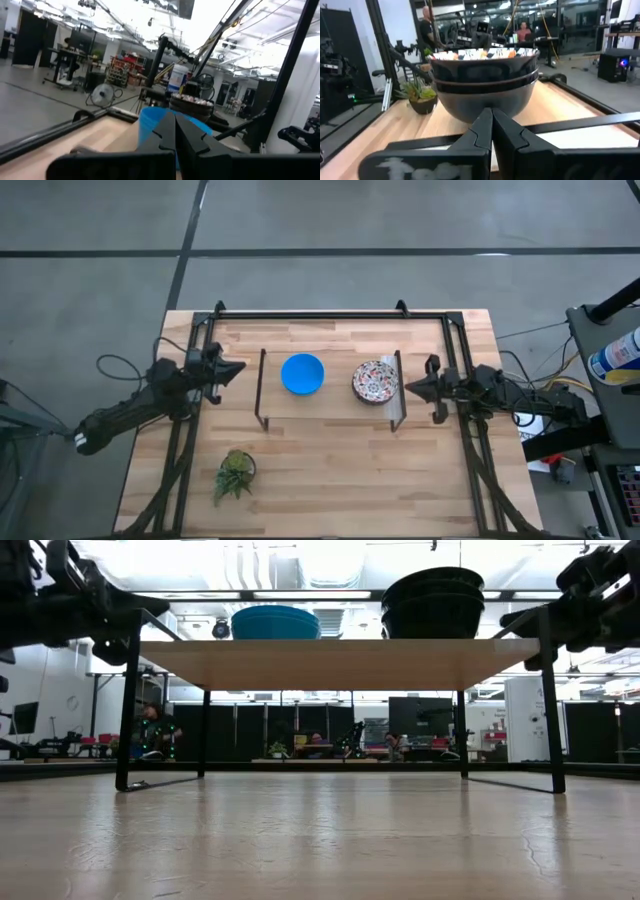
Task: Pick & Place Mini bowls
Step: Return to Home Position
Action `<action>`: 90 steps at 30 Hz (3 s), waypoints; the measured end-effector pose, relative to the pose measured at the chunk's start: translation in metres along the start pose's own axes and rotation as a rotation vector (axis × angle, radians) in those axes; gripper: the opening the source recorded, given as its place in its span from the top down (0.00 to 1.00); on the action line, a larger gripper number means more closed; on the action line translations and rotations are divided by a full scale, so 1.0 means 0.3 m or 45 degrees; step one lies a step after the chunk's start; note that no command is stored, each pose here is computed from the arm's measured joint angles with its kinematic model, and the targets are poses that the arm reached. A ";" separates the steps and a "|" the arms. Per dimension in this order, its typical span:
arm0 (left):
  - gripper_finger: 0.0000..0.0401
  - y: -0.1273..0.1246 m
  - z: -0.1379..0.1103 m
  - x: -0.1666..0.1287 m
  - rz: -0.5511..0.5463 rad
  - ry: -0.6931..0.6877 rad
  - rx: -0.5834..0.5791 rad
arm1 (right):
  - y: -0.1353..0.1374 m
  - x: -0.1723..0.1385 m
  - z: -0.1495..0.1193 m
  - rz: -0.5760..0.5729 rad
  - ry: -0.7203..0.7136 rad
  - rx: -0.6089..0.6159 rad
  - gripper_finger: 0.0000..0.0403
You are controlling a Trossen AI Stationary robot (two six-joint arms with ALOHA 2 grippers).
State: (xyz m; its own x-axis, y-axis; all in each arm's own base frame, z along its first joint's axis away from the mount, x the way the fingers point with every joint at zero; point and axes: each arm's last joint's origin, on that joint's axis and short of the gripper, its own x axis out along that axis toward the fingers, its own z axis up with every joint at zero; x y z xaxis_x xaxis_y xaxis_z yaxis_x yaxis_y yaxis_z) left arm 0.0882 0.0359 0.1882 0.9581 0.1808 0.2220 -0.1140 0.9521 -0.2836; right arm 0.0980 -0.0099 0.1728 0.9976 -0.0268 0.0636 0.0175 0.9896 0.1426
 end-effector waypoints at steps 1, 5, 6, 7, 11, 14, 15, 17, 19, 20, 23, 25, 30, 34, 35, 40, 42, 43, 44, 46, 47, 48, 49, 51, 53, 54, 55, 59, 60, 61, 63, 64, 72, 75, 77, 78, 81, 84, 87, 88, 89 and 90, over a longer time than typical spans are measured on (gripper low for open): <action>1.00 0.002 -0.004 0.000 0.006 0.016 -0.005 | 0.000 0.001 -0.002 -0.001 0.007 0.000 0.98; 1.00 0.003 -0.008 0.001 0.011 0.030 -0.009 | -0.001 0.003 -0.004 -0.003 0.019 0.002 0.98; 1.00 0.003 -0.008 0.001 0.012 0.032 -0.010 | -0.001 0.003 -0.004 -0.003 0.020 0.002 0.98; 1.00 0.004 -0.009 0.001 0.013 0.034 -0.010 | -0.001 0.003 -0.005 -0.003 0.023 0.002 0.98; 1.00 0.004 -0.010 0.001 0.014 0.038 -0.011 | -0.001 0.003 -0.004 -0.003 0.019 0.002 0.98; 1.00 0.004 -0.010 0.001 0.014 0.038 -0.012 | -0.001 0.003 -0.004 -0.003 0.019 0.002 0.98; 1.00 0.004 -0.010 0.001 0.014 0.038 -0.011 | -0.001 0.003 -0.004 -0.003 0.019 0.001 0.98; 1.00 0.004 -0.011 0.001 0.014 0.038 -0.011 | -0.001 0.003 -0.004 -0.003 0.019 0.001 0.98; 1.00 0.004 -0.010 0.001 0.015 0.038 -0.011 | -0.001 0.003 -0.004 -0.003 0.019 0.002 0.98; 1.00 0.004 -0.010 0.001 0.015 0.037 -0.011 | -0.001 0.003 -0.004 -0.003 0.019 0.001 0.98; 1.00 0.004 -0.011 0.001 0.015 0.037 -0.011 | -0.001 0.003 -0.004 -0.002 0.019 0.001 0.98; 1.00 0.004 -0.010 0.001 0.014 0.036 -0.011 | -0.001 0.003 -0.004 -0.002 0.019 0.001 0.98; 1.00 0.004 -0.011 0.001 0.014 0.036 -0.011 | -0.001 0.003 -0.004 -0.003 0.019 0.001 0.98; 1.00 0.005 -0.011 0.001 0.014 0.037 -0.011 | -0.001 0.003 -0.004 -0.003 0.019 0.001 0.98; 1.00 0.005 -0.011 0.001 0.014 0.037 -0.011 | -0.001 0.003 -0.004 -0.003 0.019 0.001 0.98; 1.00 0.005 -0.012 0.001 0.015 0.038 -0.012 | -0.001 0.003 -0.004 -0.003 0.019 0.001 0.98; 1.00 0.005 -0.012 0.001 0.015 0.039 -0.012 | -0.001 0.003 -0.004 -0.003 0.019 0.001 0.98; 1.00 0.005 -0.012 0.001 0.015 0.039 -0.012 | -0.001 0.003 -0.004 -0.003 0.019 0.001 0.98; 1.00 0.005 -0.012 0.001 0.015 0.040 -0.012 | -0.001 0.003 -0.004 -0.003 0.019 0.001 0.98; 1.00 0.005 -0.013 0.001 0.016 0.040 -0.012 | -0.001 0.003 -0.004 -0.003 0.019 0.001 0.98; 1.00 0.005 -0.013 0.001 0.016 0.040 -0.012 | -0.001 0.003 -0.004 -0.003 0.019 0.001 0.98; 1.00 0.005 -0.013 0.001 0.016 0.040 -0.012 | -0.001 0.003 -0.004 -0.003 0.019 0.001 0.98; 1.00 0.005 -0.013 0.001 0.016 0.040 -0.012 | -0.001 0.003 -0.004 -0.003 0.019 0.001 0.98; 1.00 0.005 -0.013 0.001 0.016 0.040 -0.012 | -0.001 0.003 -0.004 -0.003 0.019 0.001 0.98; 1.00 0.005 -0.013 0.001 0.015 0.040 -0.012 | -0.001 0.003 -0.004 -0.003 0.019 0.001 0.98; 1.00 0.005 -0.013 0.001 0.015 0.040 -0.012 | -0.001 0.003 -0.004 -0.003 0.019 0.001 0.98; 1.00 0.005 -0.013 0.001 0.015 0.040 -0.012 | -0.001 0.003 -0.004 -0.003 0.019 0.001 0.98; 1.00 0.005 -0.012 0.001 0.015 0.039 -0.012 | -0.001 0.003 -0.004 -0.003 0.019 0.001 0.98; 1.00 0.005 -0.012 0.001 0.015 0.039 -0.012 | -0.001 0.003 -0.004 -0.003 0.019 0.001 0.98; 1.00 0.005 -0.012 0.001 0.015 0.039 -0.012 | -0.001 0.003 -0.004 -0.003 0.019 0.001 0.98; 1.00 0.005 -0.012 0.001 0.015 0.039 -0.012 | -0.001 0.003 -0.004 -0.003 0.019 0.001 0.98; 1.00 0.005 -0.012 0.001 0.015 0.039 -0.012 | -0.001 0.003 -0.004 -0.003 0.019 0.001 0.98; 1.00 0.005 -0.013 0.001 0.015 0.039 -0.012 | -0.001 0.003 -0.004 -0.003 0.019 0.001 0.98; 1.00 0.005 -0.013 0.001 0.015 0.039 -0.012 | -0.001 0.003 -0.004 -0.003 0.019 0.001 0.98; 1.00 0.005 -0.013 0.001 0.015 0.039 -0.012 | -0.001 0.003 -0.004 -0.003 0.019 0.001 0.98; 1.00 0.005 -0.013 0.001 0.015 0.039 -0.012 | -0.001 0.003 -0.004 -0.003 0.019 0.001 0.98; 1.00 0.005 -0.013 0.001 0.015 0.039 -0.012 | -0.001 0.003 -0.004 -0.004 0.019 0.001 0.98; 1.00 0.005 -0.013 0.001 0.015 0.039 -0.012 | -0.001 0.003 -0.004 -0.004 0.019 0.001 0.98; 1.00 0.005 -0.013 0.001 0.015 0.039 -0.012 | -0.001 0.003 -0.004 -0.004 0.019 0.001 0.98; 1.00 0.005 -0.013 0.001 0.015 0.039 -0.012 | -0.001 0.003 -0.004 -0.004 0.019 0.001 0.98; 1.00 0.005 -0.013 0.001 0.015 0.039 -0.012 | -0.001 0.003 -0.004 -0.004 0.019 0.001 0.98; 1.00 0.005 -0.013 0.001 0.015 0.039 -0.012 | -0.001 0.003 -0.004 -0.003 0.019 0.001 0.98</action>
State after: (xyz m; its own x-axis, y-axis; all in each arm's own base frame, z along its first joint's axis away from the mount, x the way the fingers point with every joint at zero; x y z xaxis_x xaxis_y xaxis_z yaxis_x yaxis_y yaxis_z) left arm 0.0894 0.0365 0.1842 0.9644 0.1844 0.1896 -0.1233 0.9476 -0.2948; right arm 0.0989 -0.0100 0.1717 0.9984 -0.0274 0.0487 0.0202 0.9895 0.1432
